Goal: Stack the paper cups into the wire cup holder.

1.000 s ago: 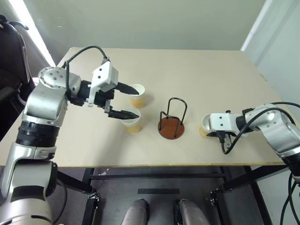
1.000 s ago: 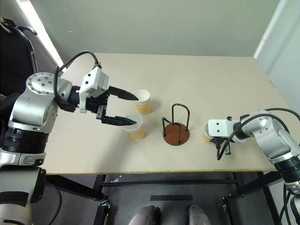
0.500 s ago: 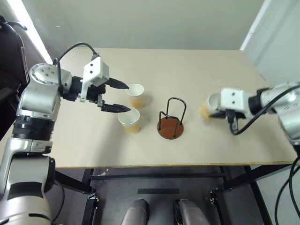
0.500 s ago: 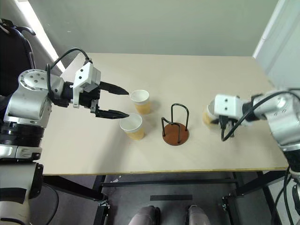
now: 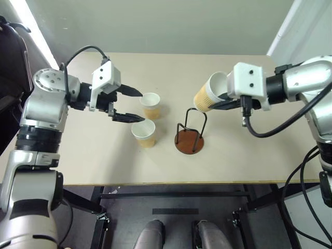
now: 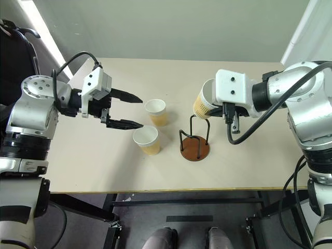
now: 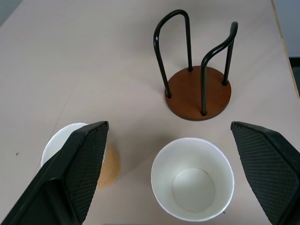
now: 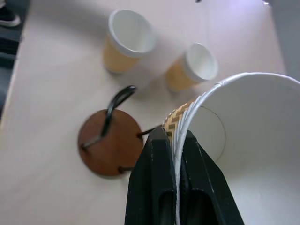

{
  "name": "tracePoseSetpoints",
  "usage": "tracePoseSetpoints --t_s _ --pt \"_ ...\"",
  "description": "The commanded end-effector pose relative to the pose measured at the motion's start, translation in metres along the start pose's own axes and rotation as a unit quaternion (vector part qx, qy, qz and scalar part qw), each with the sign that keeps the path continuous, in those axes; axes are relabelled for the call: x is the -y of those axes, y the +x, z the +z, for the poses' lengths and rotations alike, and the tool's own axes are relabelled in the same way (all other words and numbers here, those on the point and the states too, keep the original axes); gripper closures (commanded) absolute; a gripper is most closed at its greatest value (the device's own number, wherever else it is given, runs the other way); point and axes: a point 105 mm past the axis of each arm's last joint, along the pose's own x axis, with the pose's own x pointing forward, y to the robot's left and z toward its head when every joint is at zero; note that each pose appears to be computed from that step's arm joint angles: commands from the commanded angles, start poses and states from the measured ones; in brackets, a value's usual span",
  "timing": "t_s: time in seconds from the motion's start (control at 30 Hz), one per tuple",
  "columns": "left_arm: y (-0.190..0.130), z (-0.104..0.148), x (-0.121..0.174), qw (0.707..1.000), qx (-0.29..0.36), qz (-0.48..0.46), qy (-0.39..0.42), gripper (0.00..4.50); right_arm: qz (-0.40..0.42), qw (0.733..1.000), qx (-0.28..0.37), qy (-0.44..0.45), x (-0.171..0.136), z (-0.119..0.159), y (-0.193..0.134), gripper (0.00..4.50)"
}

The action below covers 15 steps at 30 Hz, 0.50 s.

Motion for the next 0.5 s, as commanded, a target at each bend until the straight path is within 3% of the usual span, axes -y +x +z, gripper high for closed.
tracePoseSetpoints --t_s 0.03,0.5 --pt "-0.006 0.015 -0.005 1.0 0.01 0.011 0.026 0.0 0.007 0.999 0.009 -0.03 -0.001 0.012 0.001 4.48" --pt "-0.007 0.016 -0.003 1.0 0.011 0.01 0.025 0.0 0.04 0.998 0.009 -0.039 -0.012 0.005 0.022 4.48"
